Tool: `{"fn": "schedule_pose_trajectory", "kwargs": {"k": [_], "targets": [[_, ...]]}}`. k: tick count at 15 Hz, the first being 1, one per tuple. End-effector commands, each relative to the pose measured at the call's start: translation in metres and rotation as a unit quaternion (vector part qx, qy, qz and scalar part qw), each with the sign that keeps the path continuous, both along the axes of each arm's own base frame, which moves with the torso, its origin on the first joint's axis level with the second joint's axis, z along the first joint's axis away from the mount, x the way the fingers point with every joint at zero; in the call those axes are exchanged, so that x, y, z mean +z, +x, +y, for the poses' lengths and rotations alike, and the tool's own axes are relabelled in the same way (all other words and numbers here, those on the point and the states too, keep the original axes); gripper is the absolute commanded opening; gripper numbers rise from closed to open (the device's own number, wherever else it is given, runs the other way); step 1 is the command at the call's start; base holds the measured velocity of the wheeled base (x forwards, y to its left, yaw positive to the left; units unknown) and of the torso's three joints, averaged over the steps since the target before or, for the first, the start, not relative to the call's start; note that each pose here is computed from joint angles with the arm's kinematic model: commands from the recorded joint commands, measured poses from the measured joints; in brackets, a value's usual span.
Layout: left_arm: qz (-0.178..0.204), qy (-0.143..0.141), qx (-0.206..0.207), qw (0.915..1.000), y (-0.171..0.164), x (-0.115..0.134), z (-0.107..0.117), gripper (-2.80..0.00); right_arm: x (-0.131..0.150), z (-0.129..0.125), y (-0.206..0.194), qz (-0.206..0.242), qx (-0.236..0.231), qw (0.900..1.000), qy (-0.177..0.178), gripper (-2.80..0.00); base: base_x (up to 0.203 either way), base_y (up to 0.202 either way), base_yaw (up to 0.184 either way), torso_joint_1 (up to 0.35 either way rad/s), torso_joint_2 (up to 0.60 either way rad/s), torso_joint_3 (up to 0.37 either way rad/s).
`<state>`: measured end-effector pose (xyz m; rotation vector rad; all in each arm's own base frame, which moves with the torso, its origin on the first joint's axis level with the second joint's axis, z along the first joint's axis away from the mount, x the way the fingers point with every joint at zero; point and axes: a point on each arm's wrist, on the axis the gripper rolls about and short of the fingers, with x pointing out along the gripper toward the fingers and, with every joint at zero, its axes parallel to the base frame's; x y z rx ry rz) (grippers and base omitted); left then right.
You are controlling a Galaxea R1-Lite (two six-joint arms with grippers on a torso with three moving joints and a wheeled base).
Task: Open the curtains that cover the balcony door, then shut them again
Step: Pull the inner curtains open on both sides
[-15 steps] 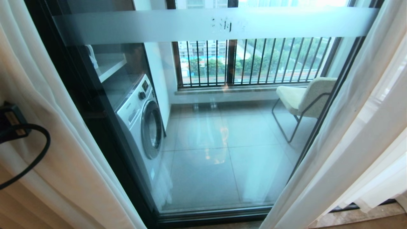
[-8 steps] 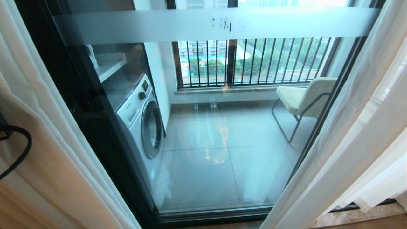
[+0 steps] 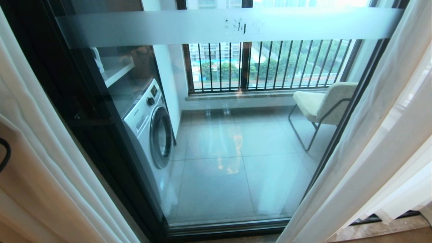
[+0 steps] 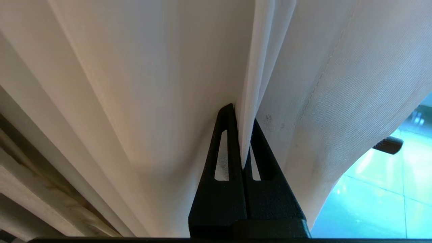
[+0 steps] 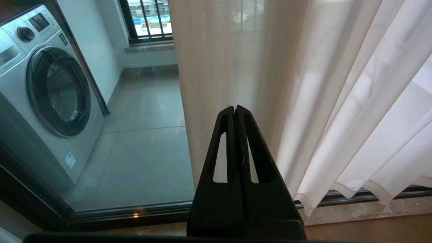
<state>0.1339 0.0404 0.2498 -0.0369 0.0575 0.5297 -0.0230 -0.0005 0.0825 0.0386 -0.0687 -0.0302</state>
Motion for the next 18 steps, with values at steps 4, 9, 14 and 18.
{"fn": "schedule_pose_trajectory", "kwargs": {"k": [4, 9, 14, 18], "targets": [[0.001, -0.003, 0.025, 0.9997, 0.0, 0.001, 0.015, -2.8, 0.0, 0.0, 0.0, 0.0, 0.0, 1.0, 0.0, -2.8, 0.0, 0.0, 0.0, 0.0, 0.0, 0.0], [0.009, -0.009, 0.045, 0.9989, 0.004, -0.002, 0.031, -2.8, 0.0, 0.0, 0.0, 0.0, 0.0, 1.0, 0.0, -2.8, 0.0, 0.0, 0.0, 0.0, 0.0, 0.0], [0.006, -0.022, 0.09, 0.9957, 0.011, 0.002, 0.051, -2.8, 0.0, 0.0, 0.0, 0.0, 0.0, 1.0, 0.0, -2.8, 0.0, 0.0, 0.0, 0.0, 0.0, 0.0], [0.008, -0.028, 0.12, 0.9923, 0.018, 0.005, 0.068, -2.8, 0.0, 0.0, 0.0, 0.0, 0.0, 1.0, 0.0, -2.8, 0.0, 0.0, 0.0, 0.0, 0.0, 0.0]]}}
